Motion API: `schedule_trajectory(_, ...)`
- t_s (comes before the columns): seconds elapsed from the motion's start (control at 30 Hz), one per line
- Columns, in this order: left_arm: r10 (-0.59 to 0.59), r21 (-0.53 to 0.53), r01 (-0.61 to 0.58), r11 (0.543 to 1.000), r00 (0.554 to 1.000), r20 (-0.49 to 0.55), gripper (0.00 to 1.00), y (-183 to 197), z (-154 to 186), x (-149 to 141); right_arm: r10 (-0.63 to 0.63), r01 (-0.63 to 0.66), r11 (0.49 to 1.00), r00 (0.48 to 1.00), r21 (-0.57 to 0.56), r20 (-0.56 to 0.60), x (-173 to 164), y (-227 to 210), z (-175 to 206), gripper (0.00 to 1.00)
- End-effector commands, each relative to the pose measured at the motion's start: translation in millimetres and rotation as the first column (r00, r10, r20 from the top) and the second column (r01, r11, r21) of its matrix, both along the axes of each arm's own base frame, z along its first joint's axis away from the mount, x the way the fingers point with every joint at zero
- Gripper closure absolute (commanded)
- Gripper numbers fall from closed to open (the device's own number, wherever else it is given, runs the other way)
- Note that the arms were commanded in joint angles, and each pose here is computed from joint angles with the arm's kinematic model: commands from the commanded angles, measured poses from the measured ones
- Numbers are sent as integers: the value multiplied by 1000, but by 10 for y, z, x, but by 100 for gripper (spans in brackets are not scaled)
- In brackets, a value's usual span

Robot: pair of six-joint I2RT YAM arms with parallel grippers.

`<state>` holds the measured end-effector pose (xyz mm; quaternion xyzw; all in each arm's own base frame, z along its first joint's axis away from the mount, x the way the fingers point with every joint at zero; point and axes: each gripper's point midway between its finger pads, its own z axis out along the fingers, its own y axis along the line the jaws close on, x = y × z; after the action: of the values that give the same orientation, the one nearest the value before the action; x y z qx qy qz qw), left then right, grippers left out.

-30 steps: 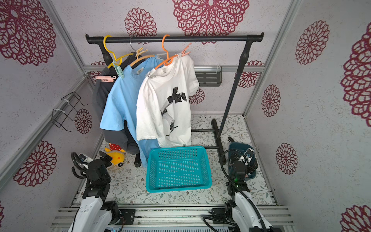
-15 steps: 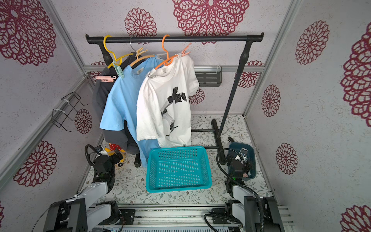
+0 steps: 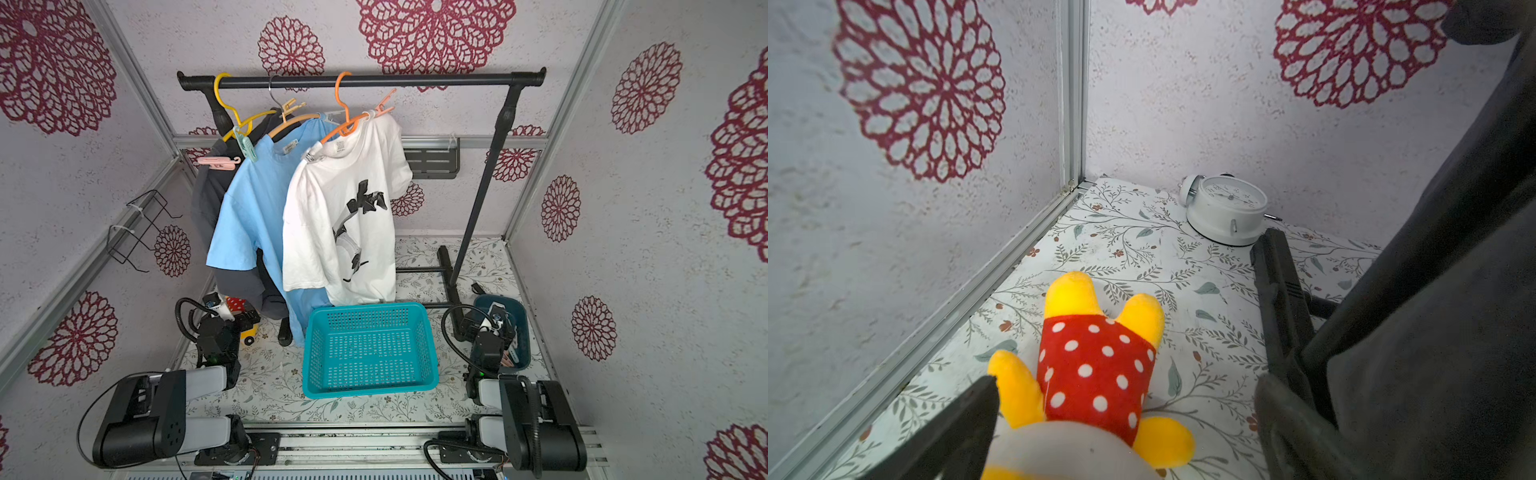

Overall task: Use clothespins to secure the t-shirt on both sides of the hanger
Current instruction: Reset both arms

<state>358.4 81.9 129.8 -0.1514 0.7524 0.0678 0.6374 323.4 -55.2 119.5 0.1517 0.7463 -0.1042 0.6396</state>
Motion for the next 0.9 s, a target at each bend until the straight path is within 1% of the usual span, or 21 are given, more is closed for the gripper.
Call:
schedule_trajectory(0.0,-49,32,47,998,995,82,2,-22,136,97,36,-33,999,996,-41,85,150,85,224,1)
schedule_trajectory(0.1,-37,31,35,999,997,69,2,7,22,106,50,-46,998,995,-51,82,198,110,130,1)
schedule_trajectory(0.17,-46,29,44,999,995,90,2,1,42,152,62,-57,997,994,-58,91,200,134,91,1)
schedule_trajectory(0.2,-37,23,36,999,997,67,2,18,17,165,61,-55,997,993,-62,99,192,134,104,1)
schedule_trajectory(0.27,-8,8,8,1000,1000,23,2,71,-26,193,51,-47,997,996,-53,77,209,120,72,1)
schedule_trajectory(0.37,66,-13,-66,998,998,-1,2,202,-41,263,37,-35,998,998,-47,43,277,103,30,1)
schedule_trajectory(0.47,75,-2,-75,997,996,-55,2,172,-86,322,31,-29,998,999,-48,34,300,95,22,1)
schedule_trajectory(0.63,93,23,-92,996,994,-54,2,171,-74,328,7,-7,999,1000,-44,-13,398,60,-28,1)
schedule_trajectory(0.87,92,63,-88,994,993,-76,2,112,-74,371,6,-7,999,1000,-45,-18,419,61,-28,1)
